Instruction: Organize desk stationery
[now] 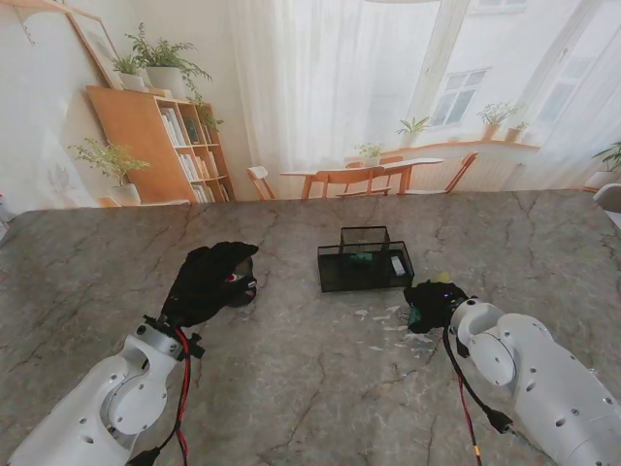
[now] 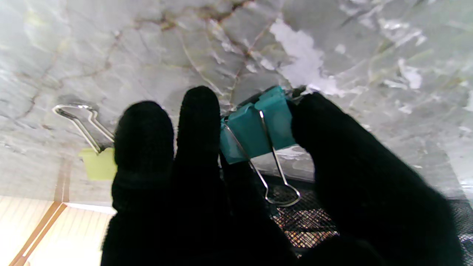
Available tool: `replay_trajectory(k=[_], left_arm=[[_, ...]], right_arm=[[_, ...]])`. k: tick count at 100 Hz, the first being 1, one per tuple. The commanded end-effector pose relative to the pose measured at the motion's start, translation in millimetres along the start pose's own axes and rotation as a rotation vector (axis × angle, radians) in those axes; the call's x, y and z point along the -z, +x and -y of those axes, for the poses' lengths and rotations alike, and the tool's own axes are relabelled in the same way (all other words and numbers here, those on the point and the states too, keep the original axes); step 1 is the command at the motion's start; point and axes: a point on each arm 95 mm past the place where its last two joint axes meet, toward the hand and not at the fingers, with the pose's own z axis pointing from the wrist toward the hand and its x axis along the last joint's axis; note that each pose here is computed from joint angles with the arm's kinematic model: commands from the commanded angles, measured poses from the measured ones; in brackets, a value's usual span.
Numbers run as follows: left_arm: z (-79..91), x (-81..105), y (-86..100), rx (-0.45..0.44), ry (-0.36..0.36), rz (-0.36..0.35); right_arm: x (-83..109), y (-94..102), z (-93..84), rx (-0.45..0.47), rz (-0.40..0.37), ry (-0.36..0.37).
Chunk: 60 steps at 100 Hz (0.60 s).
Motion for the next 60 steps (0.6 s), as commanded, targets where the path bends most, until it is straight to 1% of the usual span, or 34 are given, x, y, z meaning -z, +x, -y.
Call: replay_trajectory(k=[1, 60], left_arm=[[-1.2, 0.0, 1.2, 0.004, -0.002, 0.002], [-1.0, -0.1, 0.9, 0.004, 0.002, 0.001]], right_arm=[[4.0, 8.4, 35.7, -0.018, -0.020, 0.093], [15.5, 12.9, 18.3, -0.062, -0.025, -0.009]])
